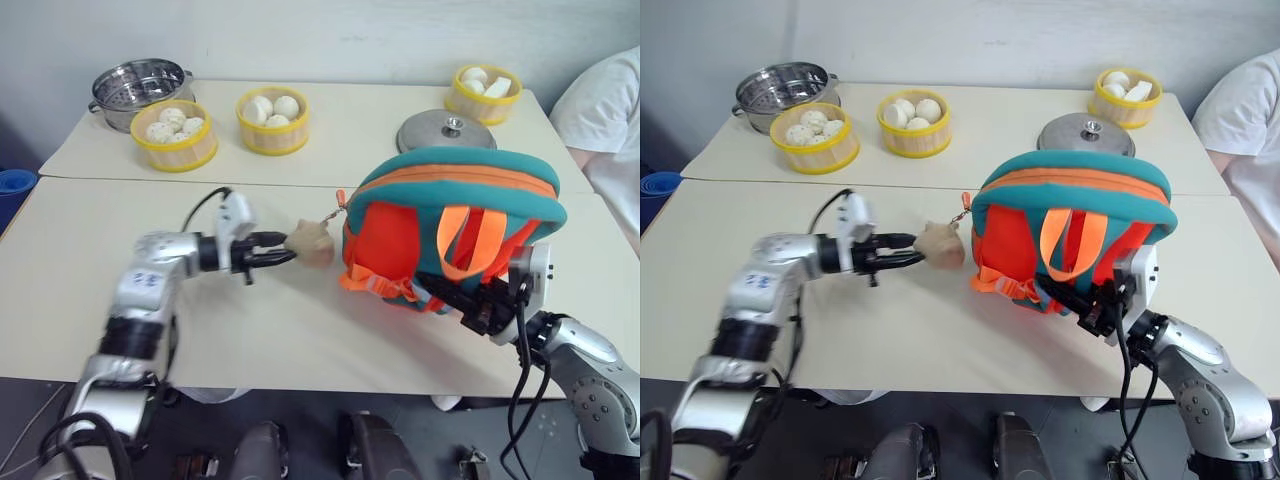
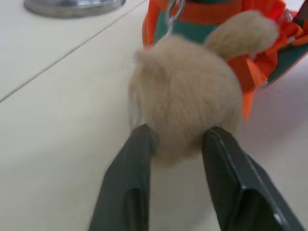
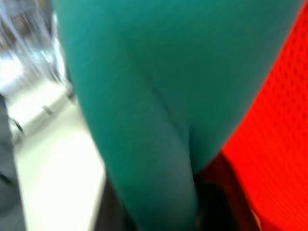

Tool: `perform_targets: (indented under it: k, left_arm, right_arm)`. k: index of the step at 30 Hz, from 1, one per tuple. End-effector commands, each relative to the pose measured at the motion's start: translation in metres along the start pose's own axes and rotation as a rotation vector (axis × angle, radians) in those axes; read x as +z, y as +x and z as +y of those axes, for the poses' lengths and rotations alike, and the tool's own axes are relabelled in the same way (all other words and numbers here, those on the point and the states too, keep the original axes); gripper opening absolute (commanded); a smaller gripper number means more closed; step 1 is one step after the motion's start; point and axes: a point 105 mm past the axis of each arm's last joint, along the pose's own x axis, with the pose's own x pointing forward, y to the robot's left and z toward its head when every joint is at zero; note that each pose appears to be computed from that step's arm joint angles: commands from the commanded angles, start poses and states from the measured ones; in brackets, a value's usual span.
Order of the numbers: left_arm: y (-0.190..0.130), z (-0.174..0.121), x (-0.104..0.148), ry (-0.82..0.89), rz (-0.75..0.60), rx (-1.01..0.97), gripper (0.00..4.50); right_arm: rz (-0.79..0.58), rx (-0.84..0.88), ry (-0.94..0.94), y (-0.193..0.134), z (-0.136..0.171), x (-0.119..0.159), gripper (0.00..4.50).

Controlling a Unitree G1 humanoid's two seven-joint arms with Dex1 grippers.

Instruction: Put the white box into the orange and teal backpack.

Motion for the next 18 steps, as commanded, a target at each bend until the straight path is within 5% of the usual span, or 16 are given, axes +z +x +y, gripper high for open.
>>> perform_targets:
  k: [1, 6, 8, 12, 18]
  left_arm:
    - [-0.033, -0.021, -0.002, -0.038, 0.034, -0.041, 2.80]
    - [-0.066, -0.048, -0.005, -0.019, 0.015, -0.038, 4.33]
    - [-0.081, -0.058, -0.015, 0.023, 0.045, -0.003, 4.50]
    - [-0.108, -0.058, -0.041, 0.154, 0.134, 0.130, 4.50]
    - [-0.119, -0.064, -0.067, 0.145, 0.182, 0.162, 4.50]
  right_arm:
    - [0.066, 0.083, -0.070, -0.014, 0.009, 0.001, 2.28]
    - [0.132, 0.012, -0.176, -0.055, -0.008, 0.018, 3.92]
    - [0.197, -0.023, -0.287, -0.078, -0.022, 0.020, 4.46]
    - [0.355, 0.059, -0.583, -0.112, -0.037, 0.004, 4.46]
    - [0.376, 0.018, -0.535, -0.123, -0.057, -0.022, 4.46]
